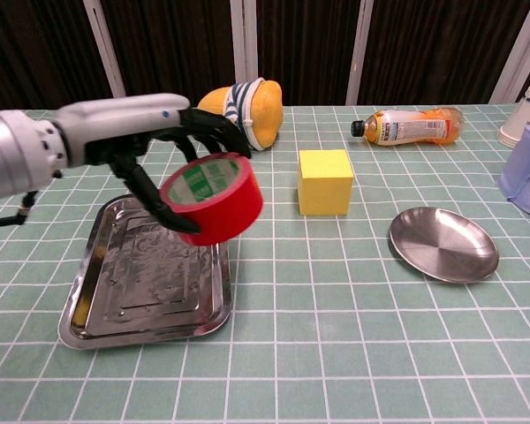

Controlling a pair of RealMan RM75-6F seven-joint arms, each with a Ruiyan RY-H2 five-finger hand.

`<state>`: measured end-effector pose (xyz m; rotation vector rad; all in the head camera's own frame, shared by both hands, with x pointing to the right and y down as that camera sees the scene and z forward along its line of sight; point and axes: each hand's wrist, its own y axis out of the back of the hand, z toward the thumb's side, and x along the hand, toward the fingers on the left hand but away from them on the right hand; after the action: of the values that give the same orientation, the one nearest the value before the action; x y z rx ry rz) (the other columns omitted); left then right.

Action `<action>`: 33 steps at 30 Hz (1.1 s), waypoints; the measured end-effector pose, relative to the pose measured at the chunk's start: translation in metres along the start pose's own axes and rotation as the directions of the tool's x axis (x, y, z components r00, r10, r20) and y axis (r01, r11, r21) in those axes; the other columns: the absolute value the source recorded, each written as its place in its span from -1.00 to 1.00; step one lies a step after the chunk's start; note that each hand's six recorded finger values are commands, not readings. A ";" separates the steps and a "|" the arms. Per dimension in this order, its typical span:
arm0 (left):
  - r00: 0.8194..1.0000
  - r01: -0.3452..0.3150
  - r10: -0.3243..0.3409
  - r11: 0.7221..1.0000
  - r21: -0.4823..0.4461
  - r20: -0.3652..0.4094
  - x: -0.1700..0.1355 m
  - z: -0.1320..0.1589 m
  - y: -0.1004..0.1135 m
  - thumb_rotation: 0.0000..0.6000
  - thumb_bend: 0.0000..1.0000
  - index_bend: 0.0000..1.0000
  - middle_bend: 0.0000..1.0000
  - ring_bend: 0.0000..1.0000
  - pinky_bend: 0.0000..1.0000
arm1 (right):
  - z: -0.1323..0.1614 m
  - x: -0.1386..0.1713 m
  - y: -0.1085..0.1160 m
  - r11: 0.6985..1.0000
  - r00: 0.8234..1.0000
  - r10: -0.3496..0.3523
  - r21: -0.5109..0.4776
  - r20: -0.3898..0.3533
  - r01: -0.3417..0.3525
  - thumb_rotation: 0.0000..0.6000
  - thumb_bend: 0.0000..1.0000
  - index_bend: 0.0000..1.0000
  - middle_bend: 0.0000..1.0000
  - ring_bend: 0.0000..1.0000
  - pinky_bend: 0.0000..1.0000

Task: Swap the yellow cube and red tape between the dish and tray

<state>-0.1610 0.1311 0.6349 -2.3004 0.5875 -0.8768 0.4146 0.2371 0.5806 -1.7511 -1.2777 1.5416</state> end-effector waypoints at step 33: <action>0.997 0.070 -0.072 0.991 0.115 0.007 0.072 0.090 -0.034 1.00 -0.84 -0.59 -1.00 -1.00 -0.78 | -0.009 -0.005 0.007 0.999 1.000 -0.009 -0.036 0.011 0.010 1.00 -0.94 -1.00 -1.00 -1.00 -1.00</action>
<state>-0.0422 0.1474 0.6351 -2.2325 0.4410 -0.9068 0.4259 0.2315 0.5796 -1.7589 -1.3252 1.5335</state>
